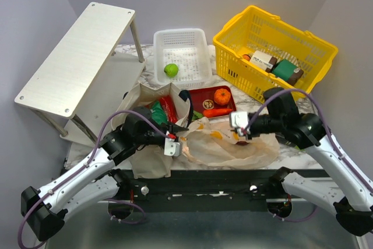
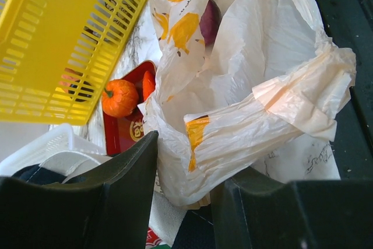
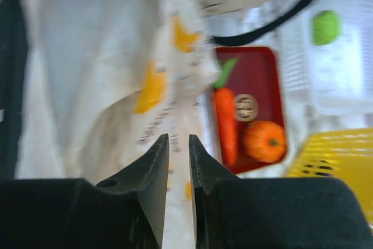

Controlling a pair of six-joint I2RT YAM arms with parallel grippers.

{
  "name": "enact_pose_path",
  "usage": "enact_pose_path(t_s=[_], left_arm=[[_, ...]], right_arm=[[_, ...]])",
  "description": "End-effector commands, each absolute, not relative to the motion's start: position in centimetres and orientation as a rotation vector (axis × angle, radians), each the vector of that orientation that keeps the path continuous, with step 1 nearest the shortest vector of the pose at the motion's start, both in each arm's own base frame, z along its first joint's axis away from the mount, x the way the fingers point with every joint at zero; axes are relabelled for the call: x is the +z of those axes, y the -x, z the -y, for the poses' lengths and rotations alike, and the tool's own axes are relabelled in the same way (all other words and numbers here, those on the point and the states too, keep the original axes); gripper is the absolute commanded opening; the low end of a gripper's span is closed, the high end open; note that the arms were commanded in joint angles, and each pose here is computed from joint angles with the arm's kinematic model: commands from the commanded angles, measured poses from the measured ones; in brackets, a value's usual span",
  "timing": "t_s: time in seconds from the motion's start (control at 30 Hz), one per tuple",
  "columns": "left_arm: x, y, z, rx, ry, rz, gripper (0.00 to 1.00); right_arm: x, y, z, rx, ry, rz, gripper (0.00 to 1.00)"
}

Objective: Untie the knot of the grocery bags and take out the mixed food

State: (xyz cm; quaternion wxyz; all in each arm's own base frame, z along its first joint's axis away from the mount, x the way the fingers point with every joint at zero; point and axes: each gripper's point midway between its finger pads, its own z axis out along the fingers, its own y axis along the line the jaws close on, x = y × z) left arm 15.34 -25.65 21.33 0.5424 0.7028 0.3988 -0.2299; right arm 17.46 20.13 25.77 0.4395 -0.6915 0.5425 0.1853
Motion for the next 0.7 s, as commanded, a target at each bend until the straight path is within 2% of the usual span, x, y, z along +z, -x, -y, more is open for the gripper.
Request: enact_pose_path(t_s=[0.0, 0.27, 0.5, 0.67], left_arm=[[20.7, -15.0, 25.9, -0.600, -1.673, -0.976, 0.51], [20.3, -15.1, 25.7, -0.595, -1.674, -0.990, 0.51], [20.3, -15.3, 25.6, -0.580, -1.671, -0.997, 0.52], [20.1, -15.2, 25.5, -0.582, -1.674, -1.001, 0.52]], right_arm=[[18.4, -11.1, -17.3, 0.555, 2.032, -1.358, 0.22], [14.1, -11.7, -15.5, 0.414, 2.118, -1.368, 0.18], [9.0, -17.4, -13.4, 0.055, 2.093, -1.550, 0.17], [8.6, -19.9, -12.8, -0.099, 2.036, -1.594, 0.17]])
